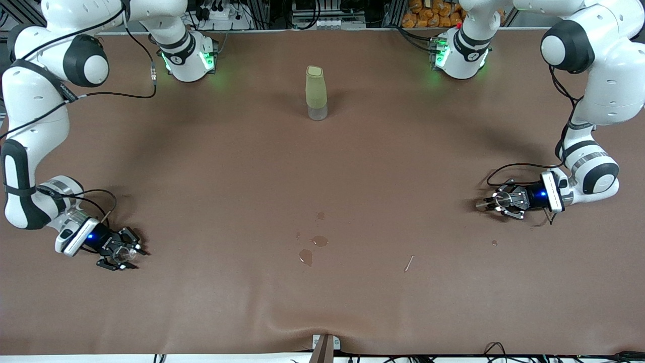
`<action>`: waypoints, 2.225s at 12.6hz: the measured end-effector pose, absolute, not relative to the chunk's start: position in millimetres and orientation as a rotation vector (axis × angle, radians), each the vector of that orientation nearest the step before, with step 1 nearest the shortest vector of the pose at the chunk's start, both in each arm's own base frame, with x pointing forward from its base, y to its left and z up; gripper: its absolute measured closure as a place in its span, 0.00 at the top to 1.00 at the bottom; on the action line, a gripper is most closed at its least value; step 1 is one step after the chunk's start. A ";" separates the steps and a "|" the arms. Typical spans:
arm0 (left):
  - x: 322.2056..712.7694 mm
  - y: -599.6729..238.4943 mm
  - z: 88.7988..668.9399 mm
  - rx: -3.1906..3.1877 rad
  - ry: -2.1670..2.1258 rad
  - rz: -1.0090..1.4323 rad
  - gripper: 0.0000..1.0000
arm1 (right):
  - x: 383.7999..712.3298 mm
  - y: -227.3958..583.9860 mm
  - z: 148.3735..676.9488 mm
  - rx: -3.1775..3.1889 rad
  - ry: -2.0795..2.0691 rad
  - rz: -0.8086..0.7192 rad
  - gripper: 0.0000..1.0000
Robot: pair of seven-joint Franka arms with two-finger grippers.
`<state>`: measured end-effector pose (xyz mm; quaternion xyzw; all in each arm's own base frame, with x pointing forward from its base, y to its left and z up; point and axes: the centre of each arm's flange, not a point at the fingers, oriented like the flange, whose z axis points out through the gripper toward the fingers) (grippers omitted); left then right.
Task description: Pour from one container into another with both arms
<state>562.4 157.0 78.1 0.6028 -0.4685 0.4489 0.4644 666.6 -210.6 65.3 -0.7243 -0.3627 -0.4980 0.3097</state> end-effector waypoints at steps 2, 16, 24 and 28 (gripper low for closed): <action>561.9 156.3 77.0 1.480 -1.149 1.099 0.47 | 669.9 -216.8 73.2 -1.917 -0.962 -1.330 0.90; 596.9 308.8 201.9 2.008 -1.005 0.362 1.00 | 718.1 -165.4 358.7 -2.292 -1.010 -0.709 1.00; 667.7 125.4 426.3 2.489 -0.728 -0.092 1.00 | 688.0 -49.2 537.7 -2.642 -0.918 -0.434 1.00; 663.7 2.2 496.7 2.807 -0.493 -0.247 1.00 | 643.2 -13.1 595.3 -2.800 -0.785 -0.319 1.00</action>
